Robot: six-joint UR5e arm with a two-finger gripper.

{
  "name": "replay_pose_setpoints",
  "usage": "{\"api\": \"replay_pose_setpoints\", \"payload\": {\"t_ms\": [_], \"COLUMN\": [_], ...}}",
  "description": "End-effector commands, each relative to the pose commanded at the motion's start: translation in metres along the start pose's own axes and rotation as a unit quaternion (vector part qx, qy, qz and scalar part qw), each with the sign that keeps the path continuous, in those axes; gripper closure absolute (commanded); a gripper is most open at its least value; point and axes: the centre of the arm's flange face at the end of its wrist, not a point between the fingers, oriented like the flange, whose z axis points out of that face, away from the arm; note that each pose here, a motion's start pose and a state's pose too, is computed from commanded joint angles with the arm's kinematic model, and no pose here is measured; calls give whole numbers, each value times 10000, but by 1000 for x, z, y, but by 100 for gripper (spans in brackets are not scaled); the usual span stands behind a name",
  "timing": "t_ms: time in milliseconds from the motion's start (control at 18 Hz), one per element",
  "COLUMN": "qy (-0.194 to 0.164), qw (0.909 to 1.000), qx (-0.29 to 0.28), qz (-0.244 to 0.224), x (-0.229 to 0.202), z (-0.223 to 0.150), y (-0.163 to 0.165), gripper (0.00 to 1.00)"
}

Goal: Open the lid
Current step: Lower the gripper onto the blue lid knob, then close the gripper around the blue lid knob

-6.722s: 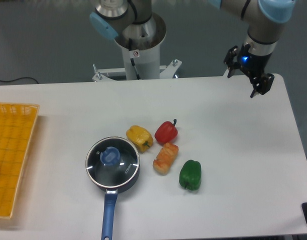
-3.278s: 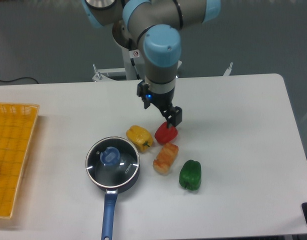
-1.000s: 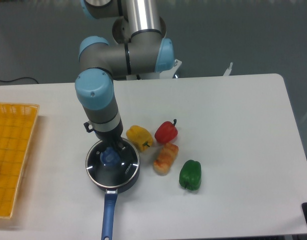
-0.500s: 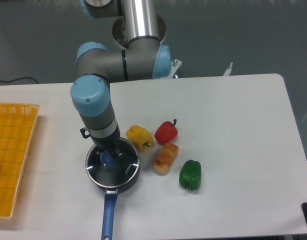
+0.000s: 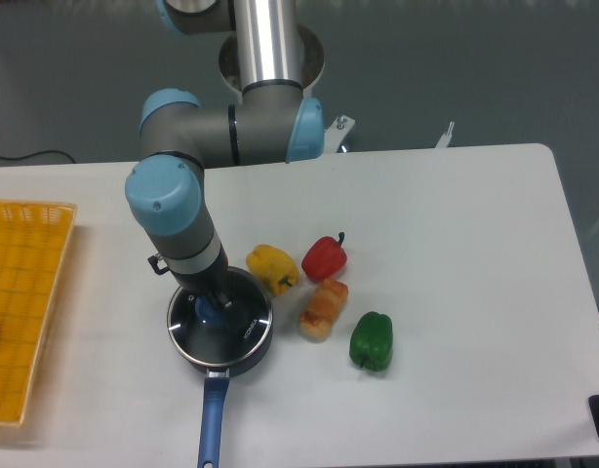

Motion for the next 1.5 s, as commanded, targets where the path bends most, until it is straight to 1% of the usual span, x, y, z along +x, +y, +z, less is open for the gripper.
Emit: {"api": "replay_pose_setpoints", "payload": {"t_ms": [722, 1500], "qy": [121, 169], "qw": [9999, 9998], "qx": [-67, -26], "qz": [33, 33], "x": [-2, -3], "z": [18, 23], "y": [-3, 3], "gripper": [0, 0]}}
